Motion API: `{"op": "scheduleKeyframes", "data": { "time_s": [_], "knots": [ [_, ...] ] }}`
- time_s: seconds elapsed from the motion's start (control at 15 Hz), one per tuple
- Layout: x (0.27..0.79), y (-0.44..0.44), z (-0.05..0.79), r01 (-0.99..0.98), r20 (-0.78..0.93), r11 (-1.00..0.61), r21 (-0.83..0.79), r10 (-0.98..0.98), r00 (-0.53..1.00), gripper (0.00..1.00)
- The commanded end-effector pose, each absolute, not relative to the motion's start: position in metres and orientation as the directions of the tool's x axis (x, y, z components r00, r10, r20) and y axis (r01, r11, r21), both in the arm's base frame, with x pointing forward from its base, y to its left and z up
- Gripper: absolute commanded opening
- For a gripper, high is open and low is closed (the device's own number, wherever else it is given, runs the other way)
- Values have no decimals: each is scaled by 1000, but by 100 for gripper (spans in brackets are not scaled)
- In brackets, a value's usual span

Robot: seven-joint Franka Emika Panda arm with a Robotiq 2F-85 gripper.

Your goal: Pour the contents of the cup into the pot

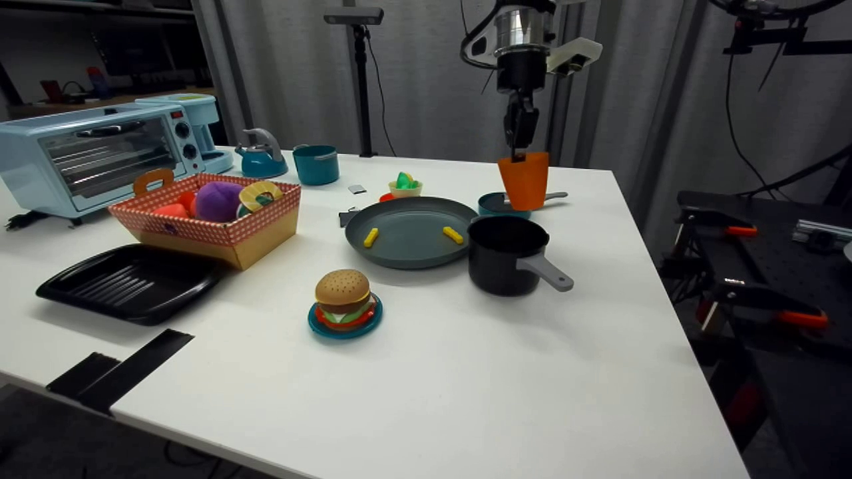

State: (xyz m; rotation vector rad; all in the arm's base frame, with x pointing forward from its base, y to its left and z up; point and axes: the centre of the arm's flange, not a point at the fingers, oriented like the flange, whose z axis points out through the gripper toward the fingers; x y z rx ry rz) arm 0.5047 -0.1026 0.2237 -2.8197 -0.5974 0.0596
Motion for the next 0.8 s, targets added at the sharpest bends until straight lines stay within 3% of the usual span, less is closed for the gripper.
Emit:
{"op": "scheduleKeyframes", "data": {
  "time_s": [0.0, 0.73],
  "knots": [
    [501, -135, 214, 374, 41, -894, -245, 376, 926, 1],
    [509, -146, 173, 371, 55, -902, -220, 368, 928, 1]
  ]
}}
